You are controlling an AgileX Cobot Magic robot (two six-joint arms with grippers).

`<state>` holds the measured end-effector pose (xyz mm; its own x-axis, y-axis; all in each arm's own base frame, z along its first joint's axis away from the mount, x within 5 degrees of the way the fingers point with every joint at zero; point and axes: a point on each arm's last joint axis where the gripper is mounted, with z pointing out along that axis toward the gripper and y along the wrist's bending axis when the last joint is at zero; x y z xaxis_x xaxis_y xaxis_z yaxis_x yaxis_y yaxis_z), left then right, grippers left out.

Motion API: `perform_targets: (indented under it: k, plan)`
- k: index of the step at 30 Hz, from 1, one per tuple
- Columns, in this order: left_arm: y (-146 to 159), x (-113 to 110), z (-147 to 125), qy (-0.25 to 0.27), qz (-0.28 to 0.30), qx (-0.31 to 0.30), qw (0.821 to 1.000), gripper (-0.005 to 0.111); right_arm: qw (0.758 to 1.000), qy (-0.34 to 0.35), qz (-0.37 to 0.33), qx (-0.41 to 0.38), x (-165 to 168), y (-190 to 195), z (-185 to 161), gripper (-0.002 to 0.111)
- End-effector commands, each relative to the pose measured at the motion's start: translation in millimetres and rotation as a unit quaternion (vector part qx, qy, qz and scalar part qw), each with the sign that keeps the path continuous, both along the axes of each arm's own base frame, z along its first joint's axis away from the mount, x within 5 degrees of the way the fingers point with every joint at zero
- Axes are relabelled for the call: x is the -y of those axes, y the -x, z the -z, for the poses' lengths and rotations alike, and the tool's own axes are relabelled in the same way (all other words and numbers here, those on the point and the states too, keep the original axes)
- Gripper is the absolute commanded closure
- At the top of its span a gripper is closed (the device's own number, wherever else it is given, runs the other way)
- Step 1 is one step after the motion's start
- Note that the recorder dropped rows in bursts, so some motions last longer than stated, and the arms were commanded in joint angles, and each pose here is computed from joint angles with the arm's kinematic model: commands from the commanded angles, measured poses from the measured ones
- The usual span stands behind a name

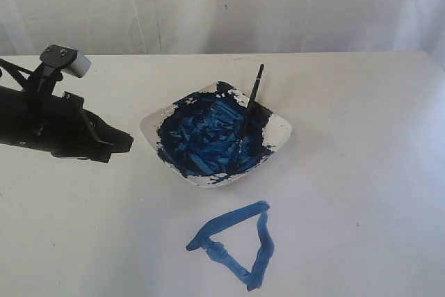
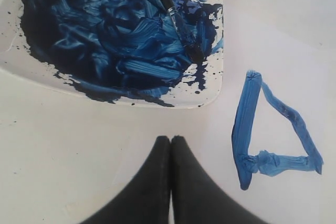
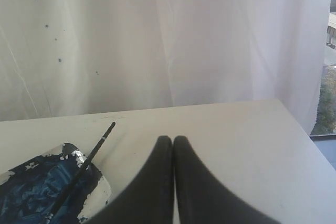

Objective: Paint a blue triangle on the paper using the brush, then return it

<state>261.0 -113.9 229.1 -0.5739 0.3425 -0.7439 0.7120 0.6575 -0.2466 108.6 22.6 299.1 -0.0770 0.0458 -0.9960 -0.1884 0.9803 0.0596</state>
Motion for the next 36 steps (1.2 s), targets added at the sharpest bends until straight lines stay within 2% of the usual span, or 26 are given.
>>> perform_targets:
  k: [1,9,18,23,31,36]
  plan:
    - [2,1,-2,0.011,0.000,-0.002,1.000,0.107,1.000,0.006,0.004,0.000,1,1,1,0.108]
    - [2,1,-2,0.011,0.000,-0.002,1.000,0.107,0.999,0.015,0.042,-0.022,8,1,5,0.108]
    - [2,1,-2,0.011,0.000,-0.002,1.000,0.107,0.999,0.018,0.028,-0.015,6,1,6,0.108]
    - [2,1,-2,0.011,0.000,-0.002,1.000,0.107,0.996,0.075,-0.015,-0.052,-1,3,34,0.108]
    - [2,1,-2,0.011,-0.001,-0.002,1.000,0.107,0.996,0.060,-0.040,-0.052,-3,14,65,0.108]
    - [2,1,-2,0.011,-0.001,-0.002,1.000,0.107,0.998,0.055,-0.038,-0.006,2,33,77,0.108]
